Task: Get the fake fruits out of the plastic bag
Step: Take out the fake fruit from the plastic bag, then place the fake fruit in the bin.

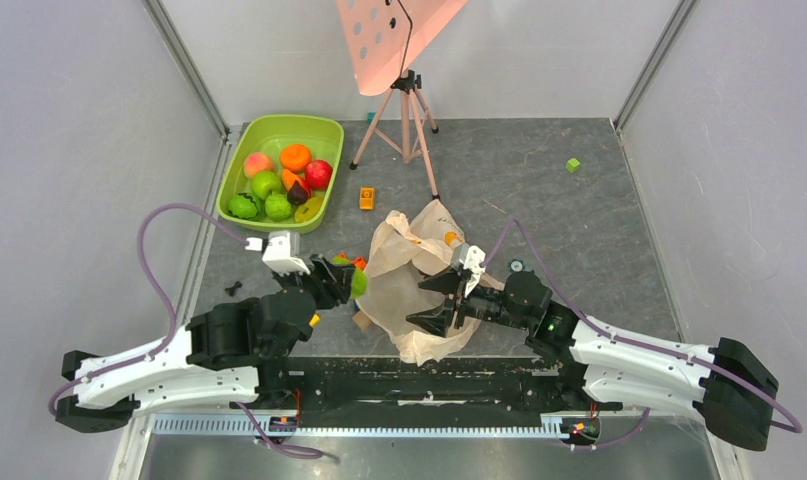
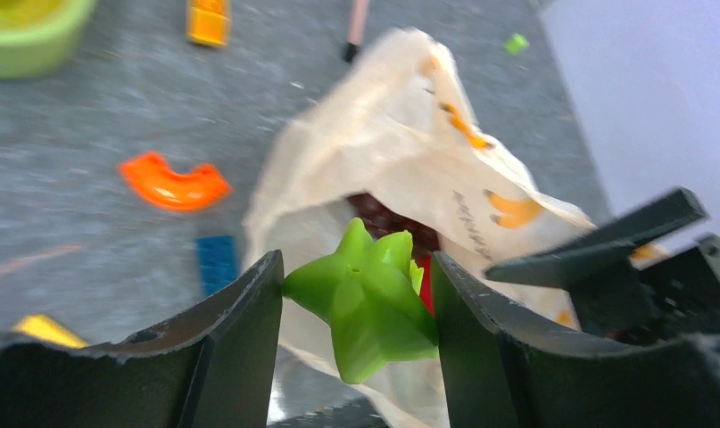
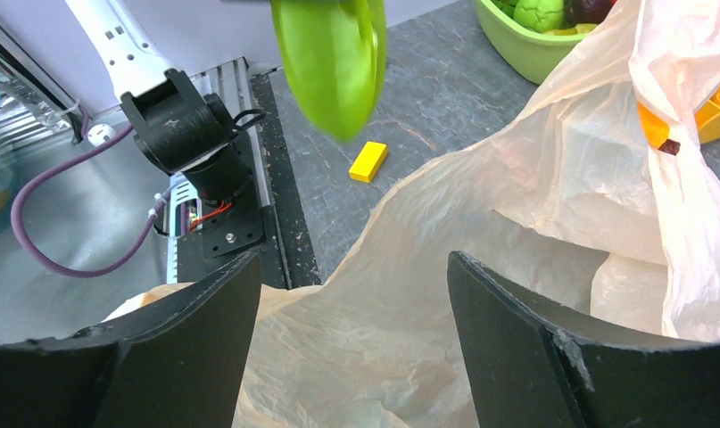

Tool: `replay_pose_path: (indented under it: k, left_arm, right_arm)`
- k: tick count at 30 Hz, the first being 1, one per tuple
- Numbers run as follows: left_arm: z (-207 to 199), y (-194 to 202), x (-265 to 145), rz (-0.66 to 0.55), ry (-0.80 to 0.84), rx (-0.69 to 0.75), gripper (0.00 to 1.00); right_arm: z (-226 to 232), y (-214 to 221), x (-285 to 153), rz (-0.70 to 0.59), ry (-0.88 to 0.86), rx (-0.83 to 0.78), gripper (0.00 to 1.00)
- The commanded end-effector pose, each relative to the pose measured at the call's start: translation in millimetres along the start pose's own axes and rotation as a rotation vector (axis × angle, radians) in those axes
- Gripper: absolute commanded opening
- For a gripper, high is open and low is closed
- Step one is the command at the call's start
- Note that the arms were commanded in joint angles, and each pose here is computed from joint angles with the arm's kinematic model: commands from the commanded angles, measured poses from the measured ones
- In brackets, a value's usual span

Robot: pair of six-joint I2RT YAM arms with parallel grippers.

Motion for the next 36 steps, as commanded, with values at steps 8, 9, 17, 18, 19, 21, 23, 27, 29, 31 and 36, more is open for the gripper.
replay_pose_path:
  k: [8,9,17,18,19,21,23,27,29,31,36]
  left_arm:
    - [23,-88,41,-0.274,-0.286,0.212,0.37]
    - [30,-97,55,-0.263,-0.316,0.165,0.37]
    - [88,-144,179,-0.16,-0.485,-0.052,0.36]
    - [99,-150,193,-0.156,-0.502,-0.083,0.35]
    - [109,-158,205,-0.171,-0.518,-0.115,0.35]
    - [133,-166,233,-0.166,-0.564,-0.133,0.35]
    - [156,-175,255,-0.17,-0.636,-0.11,0.35]
    - [186,-191,290,-0.209,-0.733,-0.056,0.35]
    - [201,-193,304,-0.204,-0.782,-0.051,0.36]
    - [212,-194,314,-0.217,-0.79,-0.067,0.36]
    - [230,-193,329,-0.251,-0.827,-0.053,0.38]
  right_arm:
    - [-3,7,-8,0.053,0.044,-0.005,0.79]
    - [-4,6,-9,0.052,0.048,-0.006,0.79]
    - [-2,9,-14,0.058,0.056,0.017,0.79]
    - [-2,8,-15,0.056,0.057,0.021,0.79]
    - [-2,8,-15,0.056,0.059,0.023,0.79]
    - [-2,9,-16,0.059,0.062,0.03,0.79]
    - [-2,11,-17,0.059,0.064,0.04,0.79]
    - [-1,20,-17,0.091,0.057,0.054,0.79]
    - [-1,26,-17,0.14,0.057,0.05,0.79]
    - [0,29,-18,0.182,0.039,0.039,0.79]
    - [1,34,-26,0.24,0.033,0.02,0.8]
Point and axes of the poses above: each gripper's point midway between its finger pads, its own x axis out along the fingers, its own z axis along the line the jaws close on, y = z × x, the point moved 5 cm from there along -x, back along the fingers, and after that the axes turned 7 degrees about -x, right-handed, at the moved point
